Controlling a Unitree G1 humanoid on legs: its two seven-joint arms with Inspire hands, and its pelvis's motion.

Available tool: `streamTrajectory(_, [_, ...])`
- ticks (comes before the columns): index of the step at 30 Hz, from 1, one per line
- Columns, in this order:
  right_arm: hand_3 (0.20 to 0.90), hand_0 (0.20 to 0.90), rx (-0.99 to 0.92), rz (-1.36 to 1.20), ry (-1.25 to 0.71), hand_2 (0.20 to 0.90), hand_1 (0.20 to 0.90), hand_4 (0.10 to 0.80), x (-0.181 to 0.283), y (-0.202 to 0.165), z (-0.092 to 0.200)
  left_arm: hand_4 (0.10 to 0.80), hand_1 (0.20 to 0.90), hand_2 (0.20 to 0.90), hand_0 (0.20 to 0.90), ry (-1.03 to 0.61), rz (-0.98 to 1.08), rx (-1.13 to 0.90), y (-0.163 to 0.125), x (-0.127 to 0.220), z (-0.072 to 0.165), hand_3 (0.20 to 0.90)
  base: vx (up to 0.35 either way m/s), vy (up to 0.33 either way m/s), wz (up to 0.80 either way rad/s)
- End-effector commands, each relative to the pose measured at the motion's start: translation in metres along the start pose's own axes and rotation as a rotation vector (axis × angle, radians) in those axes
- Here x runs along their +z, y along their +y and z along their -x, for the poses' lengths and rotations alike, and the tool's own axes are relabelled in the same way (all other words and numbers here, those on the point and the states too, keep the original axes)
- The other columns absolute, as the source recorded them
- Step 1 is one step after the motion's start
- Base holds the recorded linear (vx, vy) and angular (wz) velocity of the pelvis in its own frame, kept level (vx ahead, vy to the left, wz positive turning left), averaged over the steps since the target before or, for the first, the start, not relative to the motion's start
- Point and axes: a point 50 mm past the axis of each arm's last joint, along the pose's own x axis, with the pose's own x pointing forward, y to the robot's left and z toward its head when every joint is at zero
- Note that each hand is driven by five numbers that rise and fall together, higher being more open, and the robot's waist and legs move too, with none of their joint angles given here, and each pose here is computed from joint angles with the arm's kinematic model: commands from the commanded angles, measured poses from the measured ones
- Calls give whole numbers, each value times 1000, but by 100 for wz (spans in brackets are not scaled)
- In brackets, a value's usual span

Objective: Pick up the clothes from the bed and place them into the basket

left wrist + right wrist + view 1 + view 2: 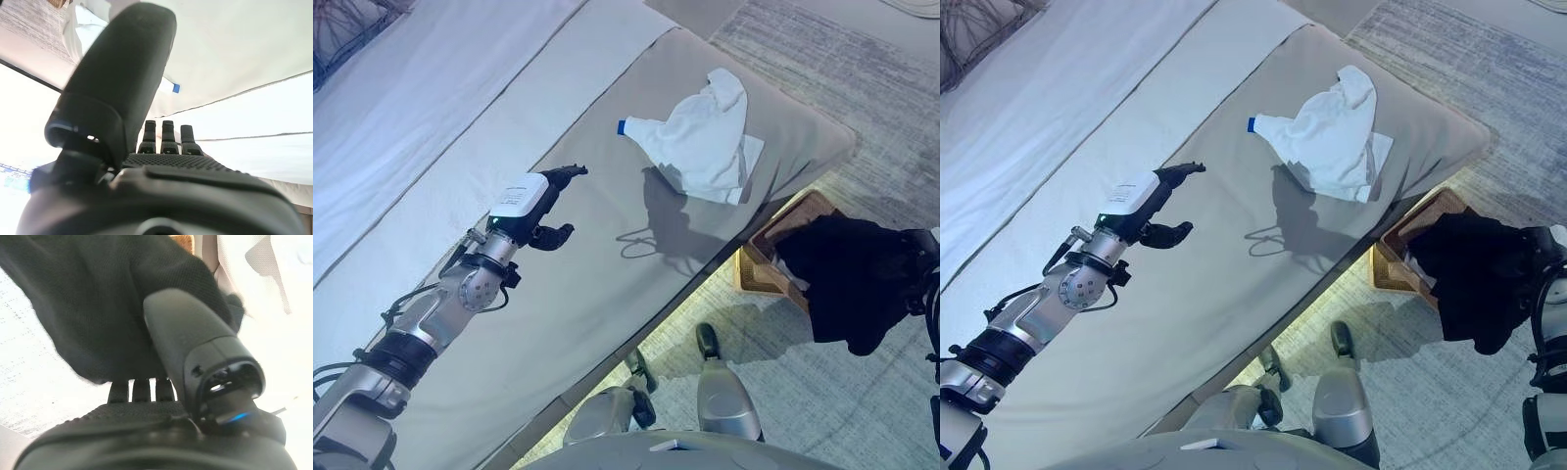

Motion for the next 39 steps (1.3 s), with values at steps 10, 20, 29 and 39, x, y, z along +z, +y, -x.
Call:
streamTrajectory(10, [900, 900, -240, 109, -86, 900, 900, 800, 19, -63, 4, 800, 900, 900, 900, -111, 38, 183, 32, 23, -19, 900, 2, 0, 0])
streamTrajectory(20, [900, 900, -556, 109, -393, 900, 900, 800, 82, -88, 26, 800, 900, 900, 900, -57, 49, 181, 23, 13, -7, 900, 45, 0, 5])
streamTrajectory(29, [900, 900, -570, 181, -670, 900, 900, 800, 156, -88, 53, 800, 900, 900, 900, -7, 76, 166, 5, 2, 4, 900, 34, 7, 4])
streamTrajectory(39, [900, 900, -567, 162, -698, 900, 900, 800, 207, -105, 51, 800, 900, 900, 900, -25, 82, 186, 3, 0, 8, 900, -41, -15, 18])
